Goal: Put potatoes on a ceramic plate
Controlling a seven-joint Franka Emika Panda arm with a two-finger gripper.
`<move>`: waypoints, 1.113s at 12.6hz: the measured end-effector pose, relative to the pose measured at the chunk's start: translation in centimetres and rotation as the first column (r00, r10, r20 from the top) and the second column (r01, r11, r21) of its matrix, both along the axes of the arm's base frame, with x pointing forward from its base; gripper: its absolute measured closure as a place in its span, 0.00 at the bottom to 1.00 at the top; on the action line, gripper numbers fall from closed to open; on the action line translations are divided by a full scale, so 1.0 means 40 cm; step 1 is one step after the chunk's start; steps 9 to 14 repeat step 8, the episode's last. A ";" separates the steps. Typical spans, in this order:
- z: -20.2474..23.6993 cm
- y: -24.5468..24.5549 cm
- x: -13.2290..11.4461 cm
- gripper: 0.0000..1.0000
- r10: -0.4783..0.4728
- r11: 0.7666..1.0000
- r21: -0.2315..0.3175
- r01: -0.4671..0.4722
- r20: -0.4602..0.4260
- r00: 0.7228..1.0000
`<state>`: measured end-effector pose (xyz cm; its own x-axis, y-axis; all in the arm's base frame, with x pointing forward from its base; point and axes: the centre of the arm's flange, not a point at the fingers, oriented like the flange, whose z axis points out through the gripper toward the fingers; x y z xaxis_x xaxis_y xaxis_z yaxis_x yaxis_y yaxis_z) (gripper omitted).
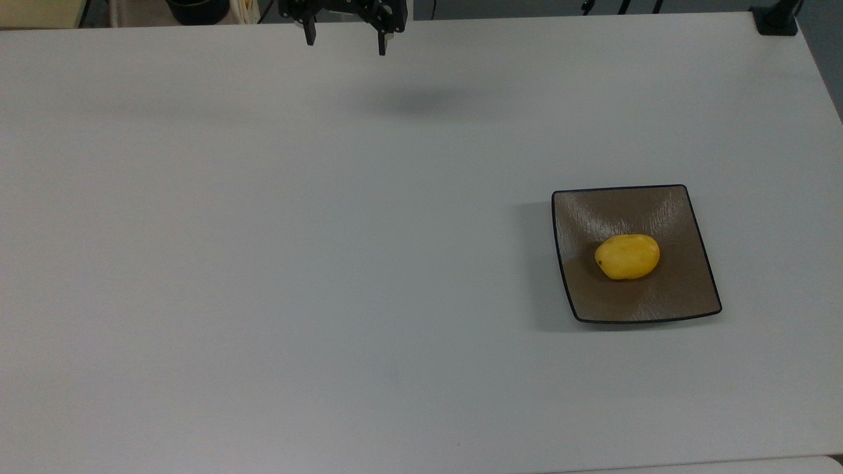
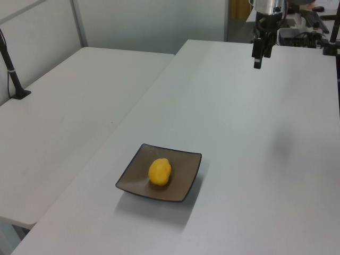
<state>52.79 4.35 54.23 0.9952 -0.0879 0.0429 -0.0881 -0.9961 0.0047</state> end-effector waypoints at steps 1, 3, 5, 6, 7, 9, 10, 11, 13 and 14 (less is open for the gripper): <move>0.010 -0.016 0.005 0.00 -0.012 1.000 0.001 0.012 0.009 1.000; 0.024 -0.029 0.034 0.00 -0.023 1.000 0.004 0.023 0.023 0.999; 0.012 -0.010 0.066 0.00 -0.012 1.000 0.007 0.012 0.019 1.000; 0.007 -0.002 0.076 0.00 -0.007 1.000 0.009 0.007 0.016 1.000; 0.007 0.004 0.085 0.00 -0.004 1.000 0.010 0.004 0.018 1.000; 0.007 0.005 0.091 0.00 -0.003 1.000 0.010 0.003 0.019 1.000; 0.007 0.005 0.091 0.00 -0.003 1.000 0.010 0.003 0.019 1.000; 0.007 0.005 0.091 0.00 -0.003 1.000 0.010 0.003 0.019 1.000; 0.007 0.005 0.091 0.00 -0.003 1.000 0.010 0.003 0.019 1.000; 0.007 0.005 0.091 0.00 -0.003 1.000 0.010 0.003 0.019 1.000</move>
